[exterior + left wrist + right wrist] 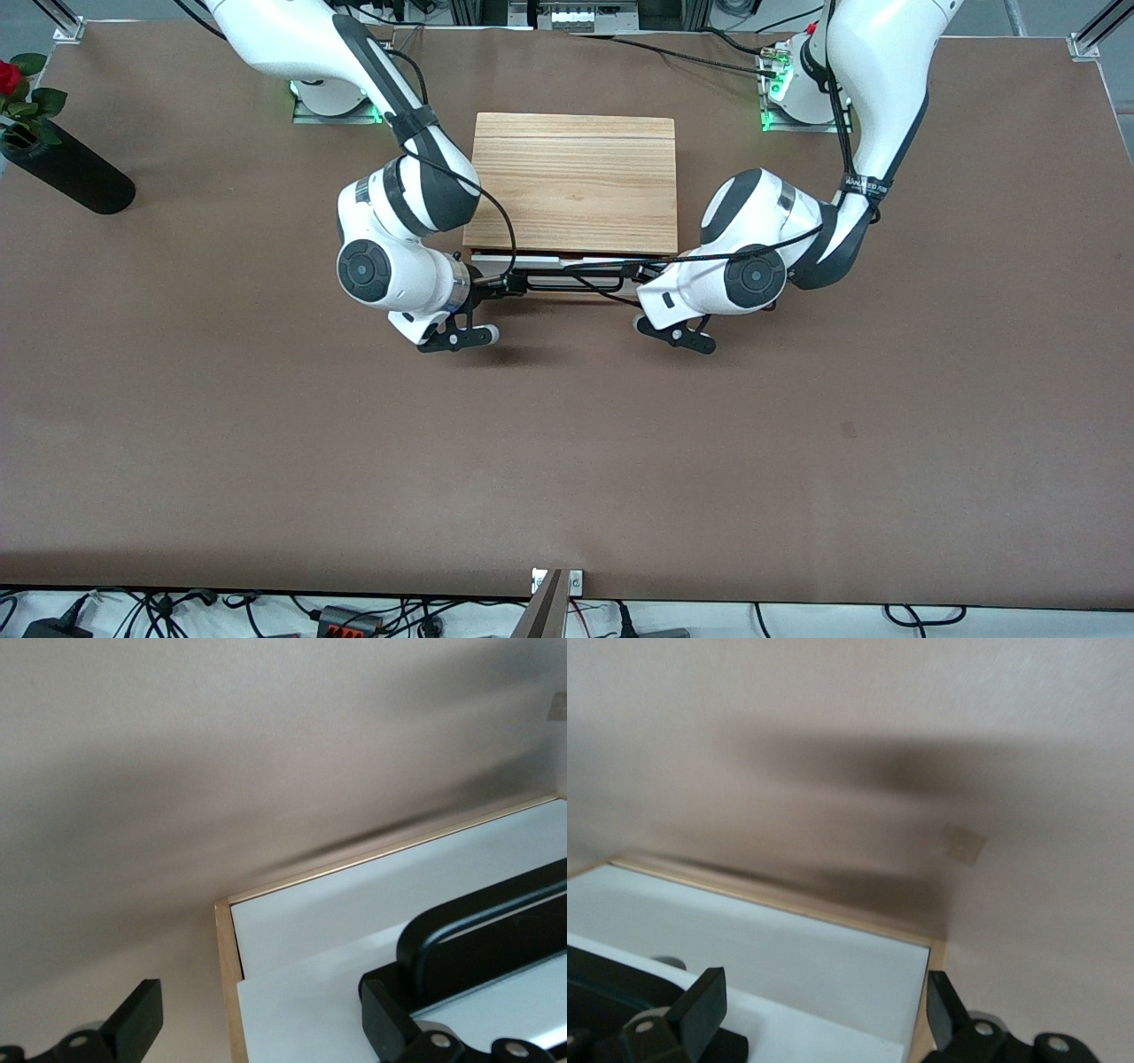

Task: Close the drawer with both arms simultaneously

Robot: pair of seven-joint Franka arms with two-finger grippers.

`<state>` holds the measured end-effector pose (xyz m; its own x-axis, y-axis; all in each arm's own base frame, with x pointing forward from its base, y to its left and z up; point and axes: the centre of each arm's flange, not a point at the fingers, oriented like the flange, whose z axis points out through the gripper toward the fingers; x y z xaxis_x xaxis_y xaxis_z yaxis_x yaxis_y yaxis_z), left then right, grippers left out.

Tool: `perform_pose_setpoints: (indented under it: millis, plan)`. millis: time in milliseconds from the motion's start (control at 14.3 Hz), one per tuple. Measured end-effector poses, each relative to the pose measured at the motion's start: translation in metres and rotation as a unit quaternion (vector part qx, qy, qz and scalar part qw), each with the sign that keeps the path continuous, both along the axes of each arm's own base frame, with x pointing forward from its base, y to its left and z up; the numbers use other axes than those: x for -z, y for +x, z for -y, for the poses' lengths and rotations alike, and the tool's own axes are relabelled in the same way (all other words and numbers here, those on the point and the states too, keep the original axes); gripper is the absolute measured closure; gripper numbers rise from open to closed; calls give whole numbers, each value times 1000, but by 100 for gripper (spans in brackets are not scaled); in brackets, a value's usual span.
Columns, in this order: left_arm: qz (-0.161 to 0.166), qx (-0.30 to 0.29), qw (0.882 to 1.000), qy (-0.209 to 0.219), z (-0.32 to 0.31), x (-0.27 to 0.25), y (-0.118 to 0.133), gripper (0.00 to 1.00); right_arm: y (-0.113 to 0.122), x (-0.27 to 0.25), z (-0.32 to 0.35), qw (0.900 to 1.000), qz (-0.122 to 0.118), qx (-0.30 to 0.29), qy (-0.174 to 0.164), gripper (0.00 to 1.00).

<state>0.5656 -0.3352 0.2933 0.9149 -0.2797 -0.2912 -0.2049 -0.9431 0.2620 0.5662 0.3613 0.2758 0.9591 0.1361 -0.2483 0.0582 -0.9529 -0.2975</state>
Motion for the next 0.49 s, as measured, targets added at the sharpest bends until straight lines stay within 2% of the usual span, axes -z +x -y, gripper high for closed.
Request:
perform_pose_setpoints:
  millis: [140, 350, 490]
  plan:
    - [-4, -1, 1000, 2, -2, 5, -3, 0, -10, 5, -4, 1000, -19, -11, -7, 0]
    - [-13, 0, 1000, 6, -3, 11, -7, 0, -15, 7, -4, 999, -36, -17, -12, 0]
    - [-14, -1, 1000, 7, -6, 13, -7, 0, -15, 7, -4, 999, -36, -18, -12, 0]
